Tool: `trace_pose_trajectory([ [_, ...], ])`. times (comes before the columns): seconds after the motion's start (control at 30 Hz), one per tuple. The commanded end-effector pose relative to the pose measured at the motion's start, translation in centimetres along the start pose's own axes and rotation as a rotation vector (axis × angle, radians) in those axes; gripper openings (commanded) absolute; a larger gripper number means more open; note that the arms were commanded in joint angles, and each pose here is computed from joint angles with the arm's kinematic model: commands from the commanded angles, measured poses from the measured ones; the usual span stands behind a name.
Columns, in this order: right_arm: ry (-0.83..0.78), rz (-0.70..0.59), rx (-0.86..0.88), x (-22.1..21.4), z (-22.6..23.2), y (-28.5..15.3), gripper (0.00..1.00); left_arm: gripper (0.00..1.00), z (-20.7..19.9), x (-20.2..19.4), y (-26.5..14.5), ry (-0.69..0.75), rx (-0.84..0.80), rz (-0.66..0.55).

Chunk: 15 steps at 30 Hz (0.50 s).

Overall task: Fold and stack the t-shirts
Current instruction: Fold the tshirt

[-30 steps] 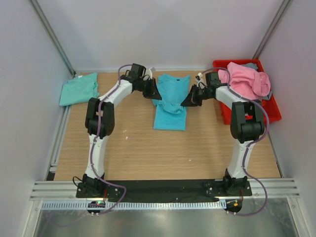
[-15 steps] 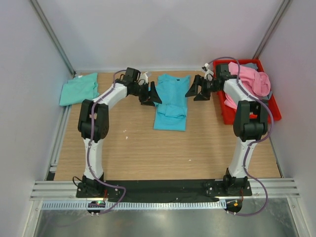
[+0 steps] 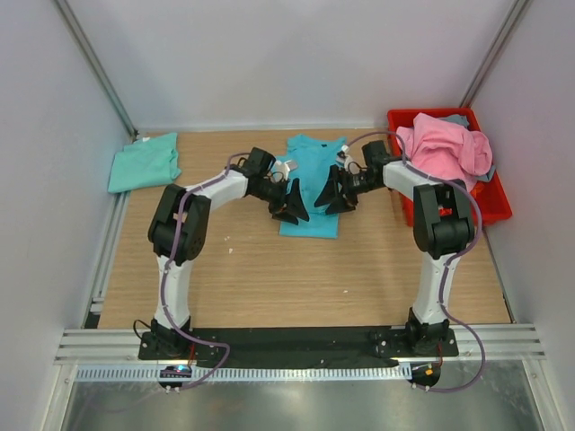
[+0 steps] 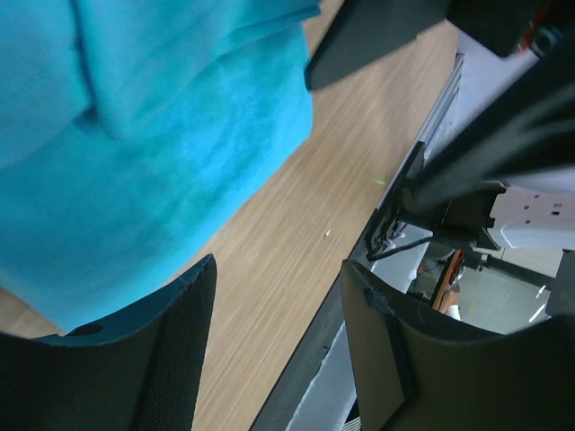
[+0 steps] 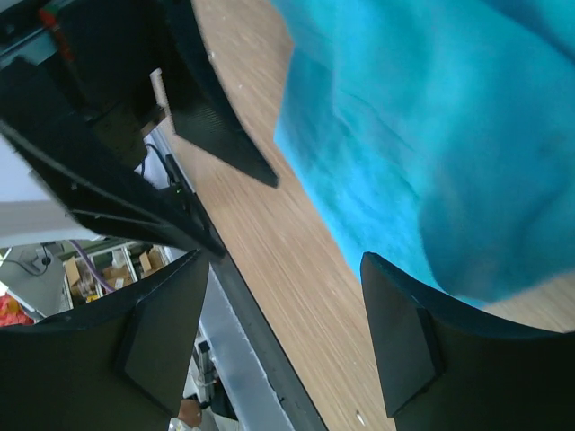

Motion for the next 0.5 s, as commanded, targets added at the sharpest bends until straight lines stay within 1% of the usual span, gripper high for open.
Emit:
trace_pose_trajectory([
  [0.0, -0.060, -0.012, 0.074, 0.7, 2.2, 1.1, 0.74, 0.58, 0.8, 1.3, 0.3, 0.024, -0.029, -0.011],
  [0.2, -0.007, -0.020, 0.079, 0.4, 1.8, 3.1, 0.74, 0.56, 2.8, 1.3, 1.5, -0.026, -0.014, 0.006],
  [0.27, 0.015, -0.015, 0.075, 0.2, 1.4, 3.3, 0.74, 0.56, 3.0, 1.4, 1.5, -0.030, -0.007, -0.001],
  [0.47, 0.005, 0.000, 0.046, -0.2, 1.1, 3.4, 0.74, 0.55, 3.8, 1.6, 1.4, -0.055, 0.001, -0.014],
])
Point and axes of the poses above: each gripper's point midway between its finger pads, its own y axis out along the fingers, its own z axis along the line the jaws close on, x = y × z, the point moved 8 cm from there along -y, back along the fingers, and after that the axes turned 13 degrees about -y, right-handed, at the moved point
